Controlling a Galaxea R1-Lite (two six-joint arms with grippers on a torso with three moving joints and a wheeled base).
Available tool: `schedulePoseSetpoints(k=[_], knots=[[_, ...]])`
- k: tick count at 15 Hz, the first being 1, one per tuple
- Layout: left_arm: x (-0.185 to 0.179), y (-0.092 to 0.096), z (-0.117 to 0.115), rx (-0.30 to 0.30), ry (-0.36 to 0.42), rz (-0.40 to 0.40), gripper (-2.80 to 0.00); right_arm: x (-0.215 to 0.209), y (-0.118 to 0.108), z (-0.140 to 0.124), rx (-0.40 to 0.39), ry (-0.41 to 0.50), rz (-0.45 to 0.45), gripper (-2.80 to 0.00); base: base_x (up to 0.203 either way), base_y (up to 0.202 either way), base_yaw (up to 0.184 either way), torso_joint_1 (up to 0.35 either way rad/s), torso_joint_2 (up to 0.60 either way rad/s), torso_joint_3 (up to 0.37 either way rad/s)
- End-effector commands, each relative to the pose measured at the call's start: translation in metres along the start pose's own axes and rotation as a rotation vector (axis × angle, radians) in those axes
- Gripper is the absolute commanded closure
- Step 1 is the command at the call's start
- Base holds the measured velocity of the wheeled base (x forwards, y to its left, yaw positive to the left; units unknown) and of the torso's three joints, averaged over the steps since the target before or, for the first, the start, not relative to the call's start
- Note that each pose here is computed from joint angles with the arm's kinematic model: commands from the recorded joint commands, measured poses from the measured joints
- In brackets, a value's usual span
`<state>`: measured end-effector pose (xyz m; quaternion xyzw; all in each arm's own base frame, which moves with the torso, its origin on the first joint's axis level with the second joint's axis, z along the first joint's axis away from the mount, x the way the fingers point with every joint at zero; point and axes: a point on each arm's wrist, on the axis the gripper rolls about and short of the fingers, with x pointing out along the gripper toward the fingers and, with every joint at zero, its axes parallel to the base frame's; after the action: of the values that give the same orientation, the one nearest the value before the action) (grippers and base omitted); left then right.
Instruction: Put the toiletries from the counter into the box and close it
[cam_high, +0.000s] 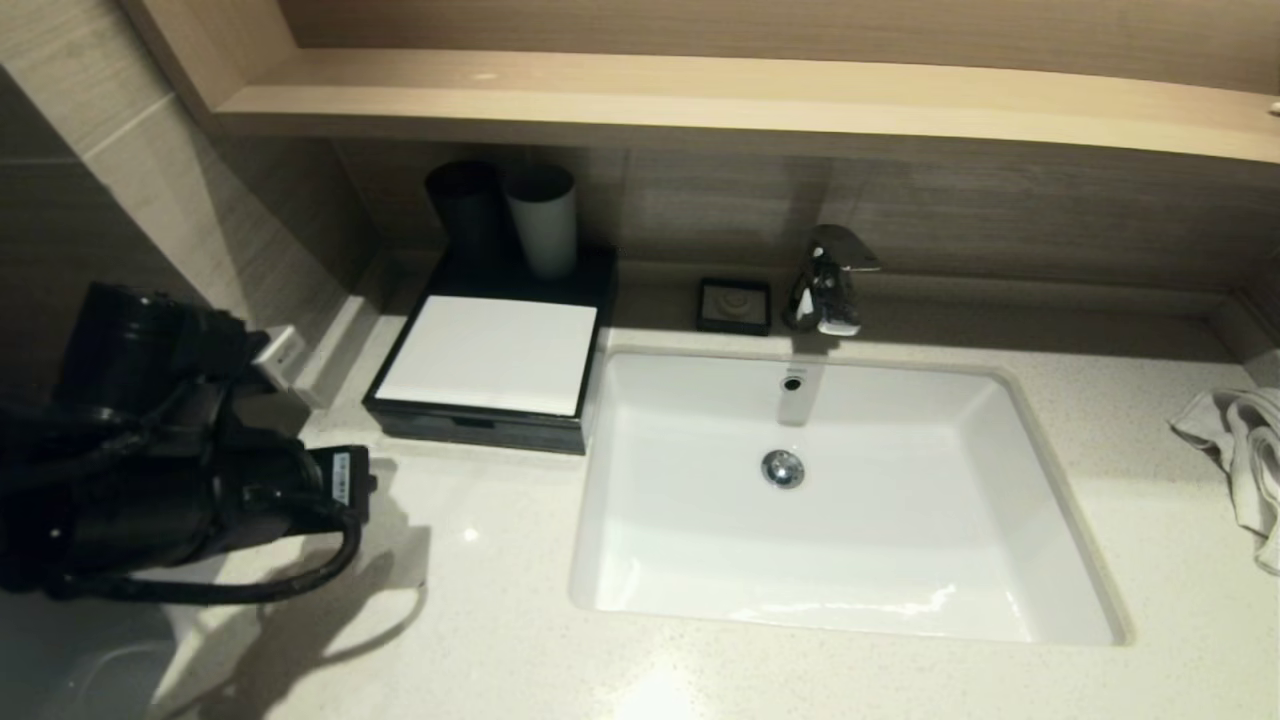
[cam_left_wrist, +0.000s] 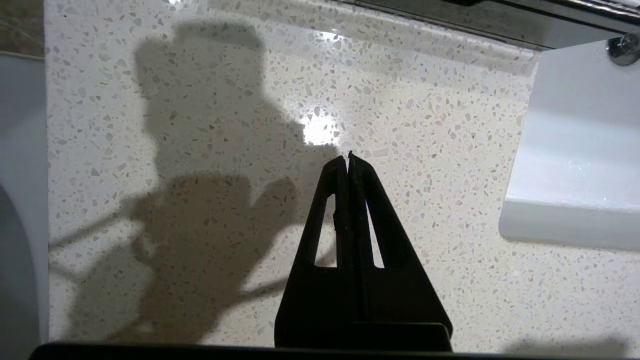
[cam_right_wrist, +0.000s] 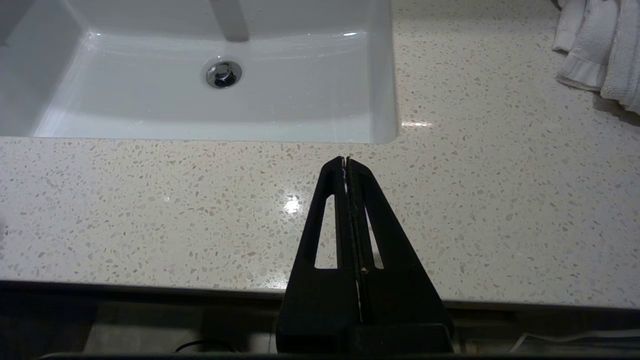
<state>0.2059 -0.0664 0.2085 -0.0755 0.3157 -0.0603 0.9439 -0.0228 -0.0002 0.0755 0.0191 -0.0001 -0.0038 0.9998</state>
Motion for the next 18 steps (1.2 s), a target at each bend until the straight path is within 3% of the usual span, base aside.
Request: schedulePoseSetpoints(k=[1, 8, 12, 18], knots=[[-0.019, 0.002, 0.001, -0.004, -0.056, -0.017, 0.0, 0.0, 0.0, 0.0, 0.0, 0.0, 0.0, 0.0, 0.0, 0.0, 0.0, 0.0, 0.0, 0.0], [-0.03, 0.002, -0.014, 0.035, -0.069, -0.049, 0.0, 0.0, 0.0, 0.0, 0.0, 0.0, 0.0, 0.0, 0.0, 0.0, 0.0, 0.0, 0.0, 0.0], [-0.04, 0.006, -0.023, 0.036, -0.129, -0.061, 0.0, 0.0, 0.0, 0.0, 0.0, 0.0, 0.0, 0.0, 0.0, 0.0, 0.0, 0.0, 0.0, 0.0], [-0.052, 0.016, -0.04, 0.066, -0.189, 0.074, 0.0, 0.0, 0.0, 0.0, 0.0, 0.0, 0.0, 0.0, 0.0, 0.0, 0.0, 0.0, 0.0, 0.0]])
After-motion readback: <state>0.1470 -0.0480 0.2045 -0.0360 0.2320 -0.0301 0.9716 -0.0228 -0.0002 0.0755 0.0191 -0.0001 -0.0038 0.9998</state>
